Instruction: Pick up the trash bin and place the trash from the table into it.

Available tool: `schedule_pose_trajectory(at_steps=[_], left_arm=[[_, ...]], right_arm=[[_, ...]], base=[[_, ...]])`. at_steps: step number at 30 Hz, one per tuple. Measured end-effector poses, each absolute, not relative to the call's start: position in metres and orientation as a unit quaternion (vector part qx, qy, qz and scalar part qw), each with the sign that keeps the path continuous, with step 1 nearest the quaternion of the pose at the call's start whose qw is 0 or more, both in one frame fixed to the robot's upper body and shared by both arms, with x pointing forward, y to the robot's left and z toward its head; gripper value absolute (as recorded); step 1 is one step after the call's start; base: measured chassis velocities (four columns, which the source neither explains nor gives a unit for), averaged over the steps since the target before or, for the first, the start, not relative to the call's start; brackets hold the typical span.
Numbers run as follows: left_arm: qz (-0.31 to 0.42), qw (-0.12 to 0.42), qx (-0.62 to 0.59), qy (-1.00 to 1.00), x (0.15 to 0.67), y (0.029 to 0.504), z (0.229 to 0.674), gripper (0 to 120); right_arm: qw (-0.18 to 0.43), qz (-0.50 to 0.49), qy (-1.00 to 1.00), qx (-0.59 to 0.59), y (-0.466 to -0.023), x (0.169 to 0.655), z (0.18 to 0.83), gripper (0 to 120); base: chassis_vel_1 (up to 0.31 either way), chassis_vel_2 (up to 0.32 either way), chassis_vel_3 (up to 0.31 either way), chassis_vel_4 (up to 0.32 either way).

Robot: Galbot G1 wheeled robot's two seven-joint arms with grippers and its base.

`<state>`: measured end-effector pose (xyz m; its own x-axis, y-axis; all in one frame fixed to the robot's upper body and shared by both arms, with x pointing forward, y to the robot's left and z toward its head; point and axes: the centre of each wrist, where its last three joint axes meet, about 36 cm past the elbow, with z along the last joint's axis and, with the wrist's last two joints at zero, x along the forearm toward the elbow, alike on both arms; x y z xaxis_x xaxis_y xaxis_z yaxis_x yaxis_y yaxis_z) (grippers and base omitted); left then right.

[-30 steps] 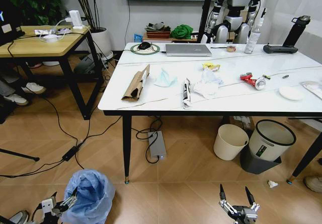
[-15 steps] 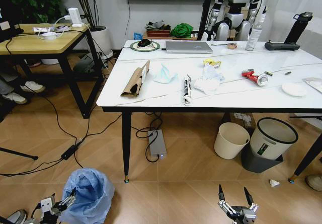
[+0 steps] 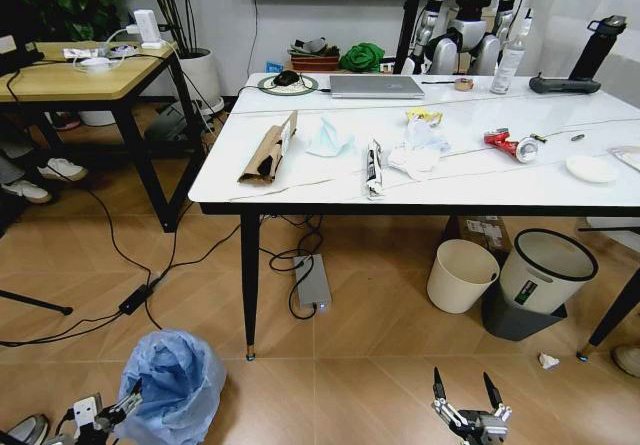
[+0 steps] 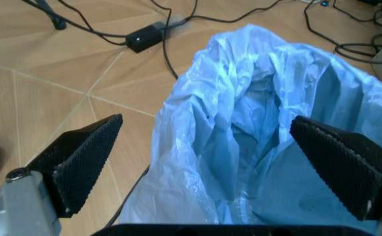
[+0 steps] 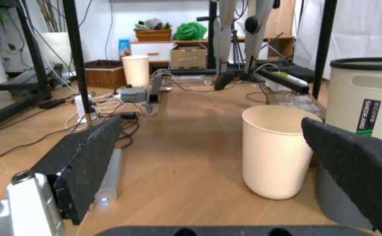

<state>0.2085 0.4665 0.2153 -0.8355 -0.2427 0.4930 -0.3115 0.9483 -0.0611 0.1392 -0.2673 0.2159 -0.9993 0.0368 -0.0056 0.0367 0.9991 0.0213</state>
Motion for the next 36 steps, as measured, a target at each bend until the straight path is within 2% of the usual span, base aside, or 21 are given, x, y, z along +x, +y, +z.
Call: schedule_pose_trajectory(at_steps=[17, 27, 36], left_arm=[[0.056, 0.236, 0.141, -0.96, 0.219, 0.472, 0.213, 100], [0.085, 0.308, 0.161, -0.934, 0.233, 0.471, 0.215, 100], [0.09, 0.318, 0.168, -0.929, 0.241, 0.472, 0.215, 100]], right_arm=[[0.003, 0.012, 1.0, 0.021, -0.268, 0.137, 0.214, 100], [0.001, 0.015, 1.0, 0.025, -0.27, 0.134, 0.209, 100], [-0.001, 0.016, 1.0, 0.025, -0.271, 0.134, 0.206, 100]], base=[[0.0, 0.0, 0.0, 0.0], [0.0, 0.0, 0.0, 0.0], [0.0, 0.0, 0.0, 0.0]])
